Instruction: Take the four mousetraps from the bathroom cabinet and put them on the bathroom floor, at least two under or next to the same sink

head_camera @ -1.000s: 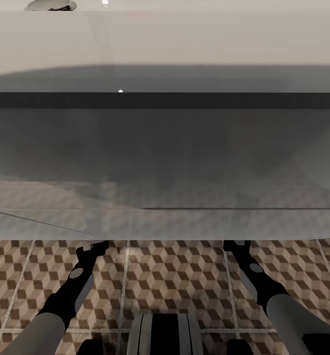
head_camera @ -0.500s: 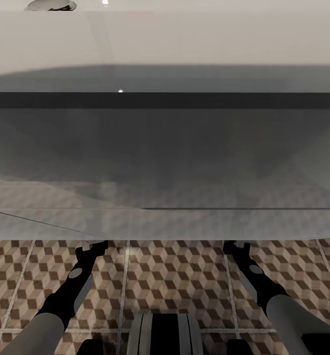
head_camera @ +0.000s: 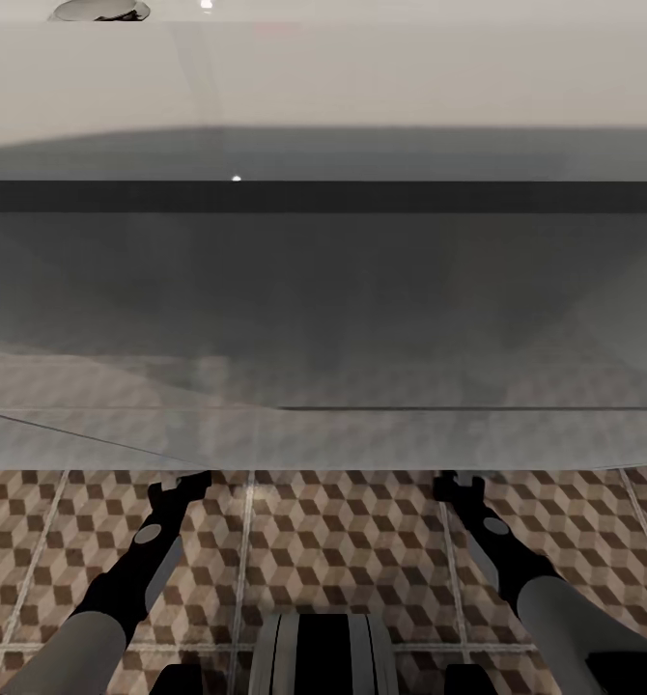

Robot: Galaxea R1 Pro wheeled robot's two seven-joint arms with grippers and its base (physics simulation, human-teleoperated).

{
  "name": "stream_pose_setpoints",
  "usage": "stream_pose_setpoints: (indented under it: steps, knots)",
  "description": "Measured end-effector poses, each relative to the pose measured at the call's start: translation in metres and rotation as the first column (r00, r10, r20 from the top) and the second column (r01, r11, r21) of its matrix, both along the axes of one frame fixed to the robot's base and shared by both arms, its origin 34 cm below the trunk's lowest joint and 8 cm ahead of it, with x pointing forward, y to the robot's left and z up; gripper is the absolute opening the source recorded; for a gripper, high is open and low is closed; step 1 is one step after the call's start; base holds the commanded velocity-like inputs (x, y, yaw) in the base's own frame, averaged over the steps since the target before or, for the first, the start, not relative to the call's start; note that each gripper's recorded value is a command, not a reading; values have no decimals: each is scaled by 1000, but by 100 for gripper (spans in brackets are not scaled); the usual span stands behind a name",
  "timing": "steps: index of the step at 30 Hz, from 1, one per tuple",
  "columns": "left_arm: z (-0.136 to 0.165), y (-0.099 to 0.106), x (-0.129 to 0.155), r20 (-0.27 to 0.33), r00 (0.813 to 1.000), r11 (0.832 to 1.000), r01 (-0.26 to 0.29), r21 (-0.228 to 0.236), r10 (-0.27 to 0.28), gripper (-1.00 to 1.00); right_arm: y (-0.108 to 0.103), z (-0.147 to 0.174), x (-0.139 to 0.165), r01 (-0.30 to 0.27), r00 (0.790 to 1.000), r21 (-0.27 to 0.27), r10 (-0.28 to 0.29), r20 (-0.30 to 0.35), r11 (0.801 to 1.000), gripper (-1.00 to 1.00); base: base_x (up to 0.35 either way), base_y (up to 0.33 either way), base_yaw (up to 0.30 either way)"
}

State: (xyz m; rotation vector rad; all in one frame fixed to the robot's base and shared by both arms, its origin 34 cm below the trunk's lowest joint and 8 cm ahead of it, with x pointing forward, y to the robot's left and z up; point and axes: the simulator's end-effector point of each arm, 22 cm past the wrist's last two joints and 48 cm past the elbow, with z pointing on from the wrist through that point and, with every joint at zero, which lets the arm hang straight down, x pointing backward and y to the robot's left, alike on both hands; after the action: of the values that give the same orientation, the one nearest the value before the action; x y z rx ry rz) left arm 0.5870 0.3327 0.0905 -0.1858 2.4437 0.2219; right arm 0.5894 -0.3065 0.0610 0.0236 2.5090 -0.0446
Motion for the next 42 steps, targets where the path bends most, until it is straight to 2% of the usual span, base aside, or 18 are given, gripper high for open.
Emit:
stream_pose_setpoints:
  steps: [4, 8, 20, 31, 42]
  knots:
    - [0, -3, 1, 3, 1000, 1000, -1, -4, 1, -100, 6, 1, 3, -38, 999, -8, 38, 8, 999, -100, 0, 0, 0]
    - [0, -4, 1, 4, 1000, 1000, -2, -6, 2, -100, 8, 2, 5, -50, 999, -11, 50, 13, 999, -100, 0, 0, 0]
    - [2, -3, 8, 11, 1000, 1000, -2, -6, 2, -100, 8, 3, 6, -46, 999, -6, 46, 17, 999, -100, 0, 0, 0]
    - [2, -3, 27, -17, 1000, 1000, -1, -10, 1, -100, 9, 3, 6, -47, 999, -7, 47, 17, 999, -100, 0, 0, 0]
    - [5, 2, 32, -7, 1000, 1000, -4, -6, 4, -100, 9, 3, 6, -50, 999, -8, 50, 17, 999, -100, 0, 0, 0]
